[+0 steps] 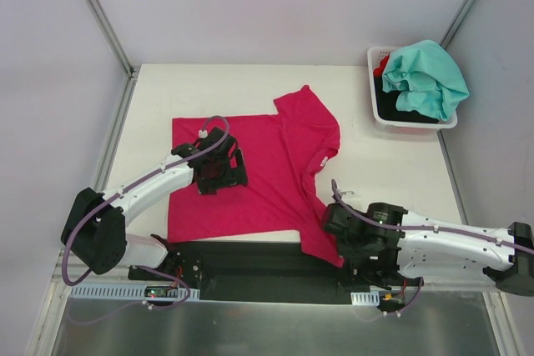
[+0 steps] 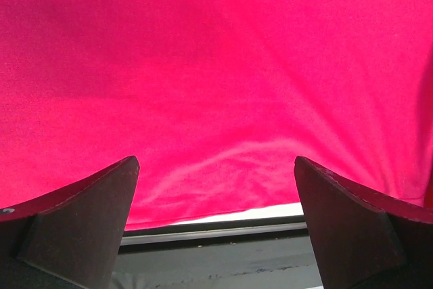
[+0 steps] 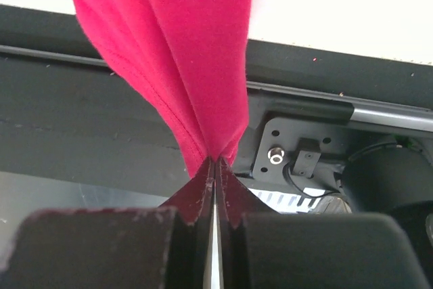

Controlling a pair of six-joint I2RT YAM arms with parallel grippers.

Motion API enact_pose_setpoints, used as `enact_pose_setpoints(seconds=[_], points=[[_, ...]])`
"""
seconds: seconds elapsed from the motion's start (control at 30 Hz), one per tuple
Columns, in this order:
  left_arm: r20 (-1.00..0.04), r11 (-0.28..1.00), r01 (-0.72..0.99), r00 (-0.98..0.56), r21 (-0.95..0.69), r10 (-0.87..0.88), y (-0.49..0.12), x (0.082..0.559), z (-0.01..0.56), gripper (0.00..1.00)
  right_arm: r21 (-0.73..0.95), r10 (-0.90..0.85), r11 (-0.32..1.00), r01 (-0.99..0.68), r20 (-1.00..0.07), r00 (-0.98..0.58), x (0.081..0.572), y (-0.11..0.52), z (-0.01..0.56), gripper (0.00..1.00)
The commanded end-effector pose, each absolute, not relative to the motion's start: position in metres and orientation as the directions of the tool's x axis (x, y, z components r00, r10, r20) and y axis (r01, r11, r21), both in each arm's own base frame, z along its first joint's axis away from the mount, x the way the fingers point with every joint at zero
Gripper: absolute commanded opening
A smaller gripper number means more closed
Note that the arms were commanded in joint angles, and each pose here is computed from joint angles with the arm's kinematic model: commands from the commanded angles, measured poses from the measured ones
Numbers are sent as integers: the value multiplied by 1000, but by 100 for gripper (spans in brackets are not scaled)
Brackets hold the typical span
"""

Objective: Fold and stack the t-shirts

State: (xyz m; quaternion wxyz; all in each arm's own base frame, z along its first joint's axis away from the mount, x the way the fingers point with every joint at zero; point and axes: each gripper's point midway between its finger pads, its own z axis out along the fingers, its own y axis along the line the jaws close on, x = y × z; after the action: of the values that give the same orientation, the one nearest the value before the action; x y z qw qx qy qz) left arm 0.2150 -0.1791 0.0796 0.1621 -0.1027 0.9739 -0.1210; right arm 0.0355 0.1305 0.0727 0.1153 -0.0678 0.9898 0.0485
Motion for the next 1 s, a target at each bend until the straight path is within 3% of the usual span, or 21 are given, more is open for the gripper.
enact_pose_setpoints(seconds=[0.0, 0.23, 0.27, 0.43, 0.53, 0.73, 0.97], points=[[-293, 943, -166, -922, -289, -252, -180, 210, 82, 99, 80, -64, 993, -86, -248, -967, 27, 128, 89, 1], [-296, 938, -170, -919, -301, -262, -178, 203, 83, 99, 80, -97, 990, -120, -241, -966, 13, 148, 88, 2], [-301, 937, -170, -916, -306, -265, -177, 202, 84, 99, 90, -112, 986, -137, -244, -963, 12, 155, 88, 6], [-302, 937, -172, -915, -305, -266, -173, 197, 82, 99, 88, -138, 981, -171, -296, -945, 23, 178, 100, 46], [-302, 936, -170, -915, -309, -266, -173, 196, 83, 99, 92, -146, 978, -187, -334, -931, 36, 188, 118, 55], [-307, 933, -167, -913, -317, -268, -176, 200, 87, 99, 79, -121, 982, -169, -418, -900, 86, 181, 138, 52], [-296, 939, -173, -918, -298, -263, -176, 200, 81, 99, 71, -116, 985, -160, -419, -900, 148, 157, 114, 47]])
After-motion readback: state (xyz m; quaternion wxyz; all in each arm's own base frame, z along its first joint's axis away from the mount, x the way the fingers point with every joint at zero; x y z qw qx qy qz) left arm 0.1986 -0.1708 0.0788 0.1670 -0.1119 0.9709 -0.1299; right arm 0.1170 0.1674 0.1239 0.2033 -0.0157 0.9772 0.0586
